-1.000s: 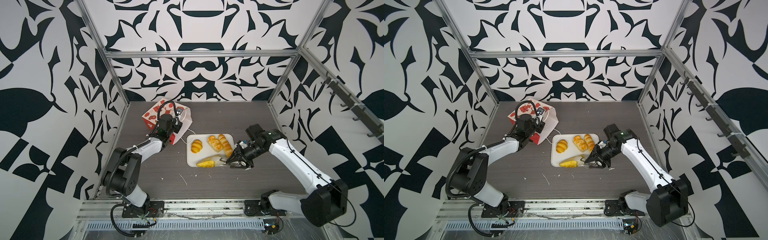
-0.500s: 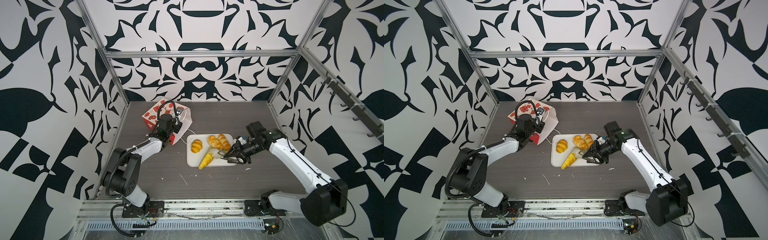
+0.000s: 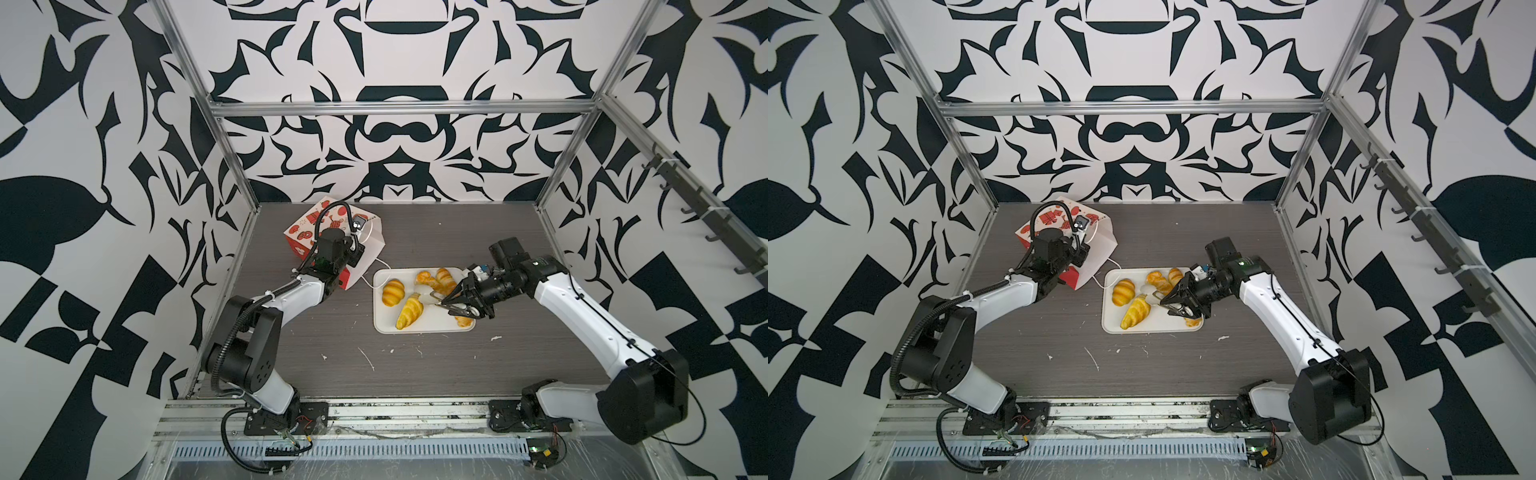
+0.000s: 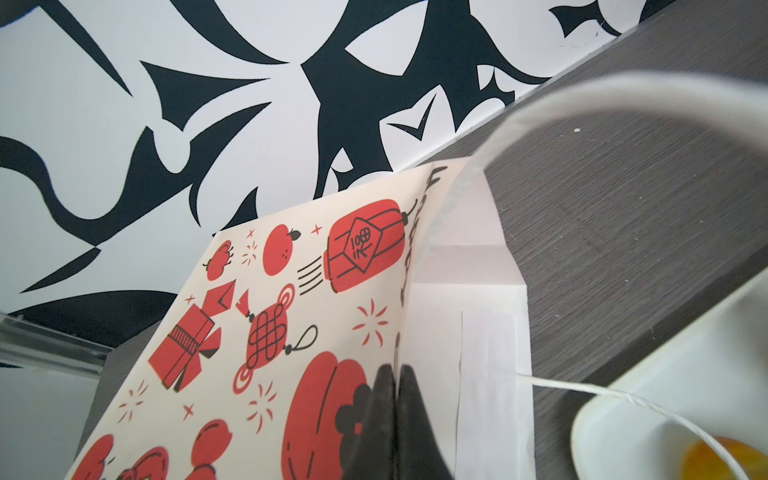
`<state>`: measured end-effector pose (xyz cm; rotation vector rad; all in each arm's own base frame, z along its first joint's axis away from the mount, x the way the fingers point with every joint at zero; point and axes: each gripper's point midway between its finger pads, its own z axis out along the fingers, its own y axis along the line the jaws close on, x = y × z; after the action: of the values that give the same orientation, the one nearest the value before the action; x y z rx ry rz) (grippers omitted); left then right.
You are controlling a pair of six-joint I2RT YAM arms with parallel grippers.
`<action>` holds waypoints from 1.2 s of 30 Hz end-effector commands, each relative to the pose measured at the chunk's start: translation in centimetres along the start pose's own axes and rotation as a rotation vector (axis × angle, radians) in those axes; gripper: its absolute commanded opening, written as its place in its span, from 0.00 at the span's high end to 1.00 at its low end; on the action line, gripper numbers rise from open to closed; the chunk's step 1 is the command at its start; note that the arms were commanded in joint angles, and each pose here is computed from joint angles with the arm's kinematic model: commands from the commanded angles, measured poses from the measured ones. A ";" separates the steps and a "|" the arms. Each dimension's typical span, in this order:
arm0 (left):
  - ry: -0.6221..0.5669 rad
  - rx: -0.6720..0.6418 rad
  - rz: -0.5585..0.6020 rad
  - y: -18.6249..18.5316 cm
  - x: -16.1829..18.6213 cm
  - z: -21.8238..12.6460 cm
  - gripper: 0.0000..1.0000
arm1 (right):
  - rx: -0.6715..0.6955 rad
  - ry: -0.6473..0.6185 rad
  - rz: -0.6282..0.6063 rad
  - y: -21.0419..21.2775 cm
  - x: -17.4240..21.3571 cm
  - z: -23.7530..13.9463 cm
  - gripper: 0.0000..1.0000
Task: Take the fake bread out of the paper bag
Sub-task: 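Raise the right tongs and move them toward the paper bag mouth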
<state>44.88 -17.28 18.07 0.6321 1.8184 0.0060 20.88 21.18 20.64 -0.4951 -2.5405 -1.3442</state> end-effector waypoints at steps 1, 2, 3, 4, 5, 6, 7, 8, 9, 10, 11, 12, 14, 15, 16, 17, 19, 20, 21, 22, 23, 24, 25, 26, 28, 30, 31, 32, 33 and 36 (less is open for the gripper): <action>-0.034 -0.012 -0.006 0.6 -1.2 -0.5 1.00 | -0.065 0.013 -0.043 1.7 0.1 0.1 0.63; -0.034 -0.011 -0.006 0.5 -1.2 -0.5 1.00 | -0.071 0.015 -0.048 1.9 0.1 0.2 0.63; -0.035 -0.011 -0.006 0.5 -1.3 -0.5 1.00 | -0.078 0.020 -0.051 2.1 0.1 0.3 0.63; -0.037 -0.011 -0.003 0.6 -1.4 -0.5 1.00 | -0.087 0.020 -0.057 2.4 0.0 0.4 0.63; -0.039 -0.012 -0.005 0.6 -1.5 -0.5 1.00 | -0.091 0.018 -0.064 2.6 -0.1 0.5 0.63; -0.038 -0.012 -0.004 0.6 -1.5 -0.5 1.00 | -0.095 0.020 -0.070 2.8 -0.1 0.6 0.63; -0.039 -0.012 -0.003 0.6 -1.5 -0.5 1.00 | -0.099 0.021 -0.075 2.9 -0.1 0.6 0.63; -0.038 -0.012 -0.002 0.6 -1.5 -0.5 1.00 | -0.103 0.023 -0.079 3.0 -0.1 0.7 0.63; -0.038 -0.013 -0.002 0.7 -1.6 -0.5 1.00 | -0.104 0.022 -0.083 3.0 -0.1 0.8 0.63; -0.039 -0.012 -0.003 0.7 -1.6 -0.5 1.00 | -0.107 0.025 -0.088 3.0 0.0 0.8 0.63; -0.040 -0.011 0.000 0.7 -1.8 -0.5 1.00 | -0.111 0.022 -0.092 3.0 -0.1 0.8 0.63; -0.041 -0.012 0.000 0.7 -1.8 -0.6 1.00 | -0.114 0.023 -0.096 3.1 -0.1 0.8 0.63; -0.043 -0.014 0.003 0.8 -2.0 -0.6 1.00 | -0.124 0.021 -0.109 3.2 0.0 0.8 0.63; -0.044 -0.014 0.004 0.8 -2.1 -0.6 1.00 | -0.130 0.018 -0.125 3.4 0.1 0.7 0.63; -0.044 -0.016 0.005 0.9 -2.2 -0.6 1.00 | -0.131 0.014 -0.145 3.5 0.2 0.5 0.64; -0.044 -0.017 0.006 0.9 -2.3 -0.7 1.00 | -0.127 0.010 -0.173 3.5 0.4 0.4 0.64; -0.048 -0.017 0.008 1.0 -2.6 -0.7 1.00 | -0.095 -0.014 -0.232 3.4 0.4 0.1 0.65; -0.049 -0.018 0.009 1.1 -2.8 -0.7 1.00 | -0.045 -0.032 -0.278 3.0 0.4 0.0 0.67; -0.052 -0.017 0.011 1.1 -3.0 -0.8 1.00 | 0.009 -0.039 -0.314 2.5 0.5 0.0 0.69; -0.056 -0.019 0.014 1.3 -3.4 -0.9 1.00 | 0.066 -0.045 -0.384 2.3 0.7 0.1 0.72; -0.057 -0.016 0.016 1.3 -3.6 -0.9 1.00 | 0.113 -0.046 -0.440 2.2 0.8 0.3 0.73; -0.057 -0.015 0.020 1.3 -3.8 -1.0 1.00 | 0.146 -0.049 -0.494 2.4 0.9 0.6 0.74; -0.060 -0.012 0.025 1.4 -4.1 -1.1 1.00 | 0.170 -0.054 -0.553 2.9 0.9 1.1 0.75; -0.061 -0.011 0.032 1.4 -4.4 -1.2 1.00 | 0.192 -0.064 -0.603 3.3 0.8 1.6 0.75; -0.056 -0.011 0.044 1.6 -4.7 -1.4 1.00 | 0.188 -0.081 -0.683 4.7 0.3 2.4 0.75; -0.052 -0.012 0.055 1.7 -5.0 -1.6 1.00 | 0.178 -0.115 -0.755 6.2 -0.6 3.2 0.75; -0.054 -0.015 0.058 1.9 -5.3 -1.8 1.00 | 0.183 -0.135 -0.786 6.7 -1.2 3.6 0.75; -0.053 -0.011 0.063 1.9 -5.6 -1.9 1.00 | 0.192 -0.150 -0.811 7.0 -1.9 4.1 0.75; -0.054 -0.007 0.067 1.9 -5.8 -2.2 1.00 | 0.201 -0.163 -0.829 7.3 -2.6 4.4 0.75; -0.056 -0.001 0.082 2.1 -6.5 -2.8 1.00 | 0.179 -0.200 -0.886 8.5 -4.3 5.7 0.75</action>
<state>44.93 -17.36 22.74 0.6822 1.7797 0.0433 24.80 28.21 20.32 0.4663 -3.0265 -1.2016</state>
